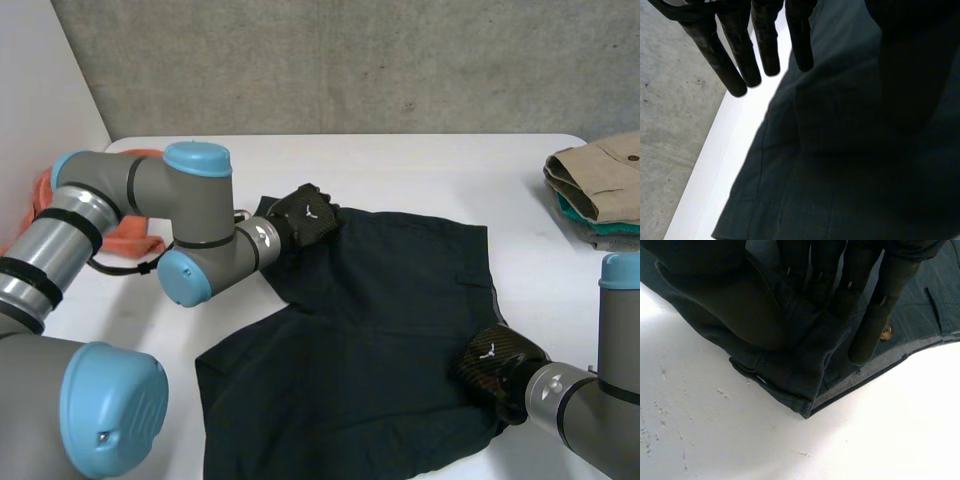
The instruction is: Fold the laundry.
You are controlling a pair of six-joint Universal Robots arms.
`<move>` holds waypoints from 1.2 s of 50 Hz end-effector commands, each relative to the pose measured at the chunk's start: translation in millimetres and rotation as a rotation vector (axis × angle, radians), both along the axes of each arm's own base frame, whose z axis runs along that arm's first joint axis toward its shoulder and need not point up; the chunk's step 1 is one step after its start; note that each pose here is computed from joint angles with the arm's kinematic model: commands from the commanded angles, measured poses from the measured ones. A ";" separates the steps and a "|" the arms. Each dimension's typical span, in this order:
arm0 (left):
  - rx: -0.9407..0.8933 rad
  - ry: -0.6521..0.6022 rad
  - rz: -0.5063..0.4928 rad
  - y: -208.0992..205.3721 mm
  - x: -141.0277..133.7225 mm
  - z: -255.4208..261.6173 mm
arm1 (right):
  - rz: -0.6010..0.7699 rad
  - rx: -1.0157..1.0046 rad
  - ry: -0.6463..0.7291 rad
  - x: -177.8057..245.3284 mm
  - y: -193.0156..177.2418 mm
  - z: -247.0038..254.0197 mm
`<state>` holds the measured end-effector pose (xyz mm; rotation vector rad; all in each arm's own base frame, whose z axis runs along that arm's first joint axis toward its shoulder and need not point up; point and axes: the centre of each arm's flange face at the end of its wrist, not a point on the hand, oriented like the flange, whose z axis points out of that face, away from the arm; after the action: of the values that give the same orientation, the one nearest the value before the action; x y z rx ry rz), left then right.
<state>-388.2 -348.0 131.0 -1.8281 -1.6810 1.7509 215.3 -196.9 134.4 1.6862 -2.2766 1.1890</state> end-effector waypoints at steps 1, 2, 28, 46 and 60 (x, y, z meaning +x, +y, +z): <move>-0.034 -0.032 0.006 -4.3 1.0 -9.2 | -0.004 -0.007 -0.001 -1.2 0.6 -0.4; -0.038 -0.032 0.007 -4.7 1.0 -9.0 | -0.006 -0.008 0.000 -1.6 0.0 -0.4; 0.042 -0.233 0.420 19.1 65.4 -3.4 | 0.021 -0.015 0.000 2.4 9.7 3.3; 0.120 -0.040 0.597 38.9 79.6 70.0 | 0.040 -0.077 -0.021 14.0 0.5 20.7; 0.383 0.095 0.524 169.1 117.4 100.0 | -0.140 -0.034 -0.280 39.6 -33.8 49.1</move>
<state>-284.6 -247.1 235.6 -1.2139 -2.4426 1.6347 245.4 -212.0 170.6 1.6058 -2.2670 1.4114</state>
